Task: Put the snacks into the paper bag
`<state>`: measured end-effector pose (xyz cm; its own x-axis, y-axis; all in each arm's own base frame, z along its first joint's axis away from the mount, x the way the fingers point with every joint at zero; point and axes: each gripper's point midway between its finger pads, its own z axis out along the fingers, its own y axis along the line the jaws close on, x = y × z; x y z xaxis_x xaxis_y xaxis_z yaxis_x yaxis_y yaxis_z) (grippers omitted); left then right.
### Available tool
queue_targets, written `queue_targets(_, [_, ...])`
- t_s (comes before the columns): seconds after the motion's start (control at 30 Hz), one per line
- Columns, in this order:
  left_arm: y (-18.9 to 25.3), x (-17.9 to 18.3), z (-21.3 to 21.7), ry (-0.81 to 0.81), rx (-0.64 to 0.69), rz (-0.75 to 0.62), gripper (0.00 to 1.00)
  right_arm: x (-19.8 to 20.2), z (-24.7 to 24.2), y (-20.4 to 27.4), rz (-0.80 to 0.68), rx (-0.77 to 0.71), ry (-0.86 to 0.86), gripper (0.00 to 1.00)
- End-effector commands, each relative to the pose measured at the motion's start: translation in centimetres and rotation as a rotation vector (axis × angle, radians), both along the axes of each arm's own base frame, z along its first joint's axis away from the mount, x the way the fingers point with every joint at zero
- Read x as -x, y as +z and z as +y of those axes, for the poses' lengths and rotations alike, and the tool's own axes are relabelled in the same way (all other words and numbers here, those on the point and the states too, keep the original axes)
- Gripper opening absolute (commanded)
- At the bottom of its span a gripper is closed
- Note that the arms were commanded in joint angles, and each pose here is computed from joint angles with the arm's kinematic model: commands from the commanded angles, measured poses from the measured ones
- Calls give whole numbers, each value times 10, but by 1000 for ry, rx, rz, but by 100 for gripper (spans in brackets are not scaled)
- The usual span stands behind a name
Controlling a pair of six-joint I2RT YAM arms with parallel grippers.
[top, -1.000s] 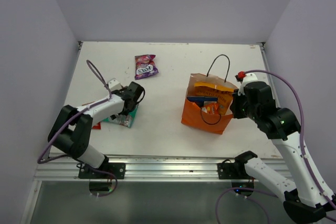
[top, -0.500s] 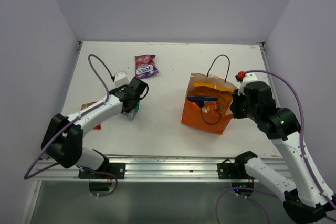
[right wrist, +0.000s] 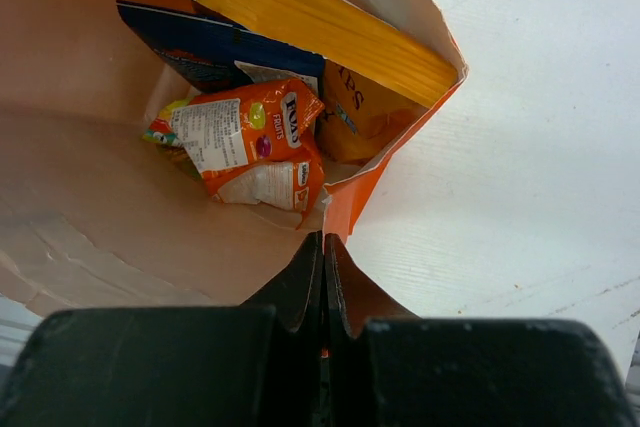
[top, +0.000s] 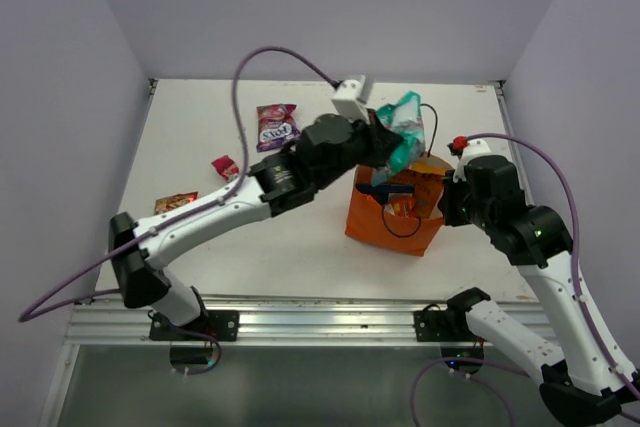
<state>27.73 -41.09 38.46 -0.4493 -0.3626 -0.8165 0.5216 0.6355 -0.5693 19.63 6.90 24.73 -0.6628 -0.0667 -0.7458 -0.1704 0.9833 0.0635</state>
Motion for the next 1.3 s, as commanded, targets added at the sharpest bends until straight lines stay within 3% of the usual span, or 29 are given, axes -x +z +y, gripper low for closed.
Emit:
queue_targets(0.0, [-46, 39, -70, -191, -128, -19, 0, 2, 2, 10, -33, -15, 18, 0])
queue_targets(0.13, [-76, 47, -85, -191, -193, 7, 0, 4, -1, 13, -45, -14, 9, 0])
queue_targets(0.23, [-94, 42, -72, -137, -266, 22, 0, 5, -2, 13, -47, -11, 10, 0])
queue_targets(0.37, [-88, 32, -41, -11, -298, 8, 0, 3, -1, 12, -43, -8, 12, 0])
queue_targets(0.47, [-52, 25, -6, 111, -274, -40, 40, 3, 0, 11, -39, -7, 16, 0])
queue_targets(0.5, [-42, 22, 4, 150, -267, -53, 62, 3, 0, 10, -37, -7, 18, 0])
queue_targets(0.57, [-20, 12, 36, 297, -261, -88, 74, 3, 0, 11, -38, -7, 17, 0])
queue_targets(0.6, [-5, 11, 57, 360, -249, -100, 88, 2, 0, 11, -36, -8, 17, 0])
queue_targets(0.67, [6, 1, 95, 527, -285, -129, 99, 2, 1, 10, -35, -8, 20, 0])
queue_targets(0.77, [0, -19, 113, 526, -357, -106, 100, 2, 2, 9, -27, -9, 27, 0])
queue_targets(0.93, [-43, -89, 164, 658, -485, 2, 100, 0, 1, 7, -24, -1, 17, 0])
queue_targets(1.17, [-174, -221, 237, 731, -651, 323, 100, -3, 0, 4, -8, -1, -14, 0])
queue_targets(1.27, [-205, -255, 251, 734, -661, 354, 100, -7, 0, 1, 2, -5, -35, 0])
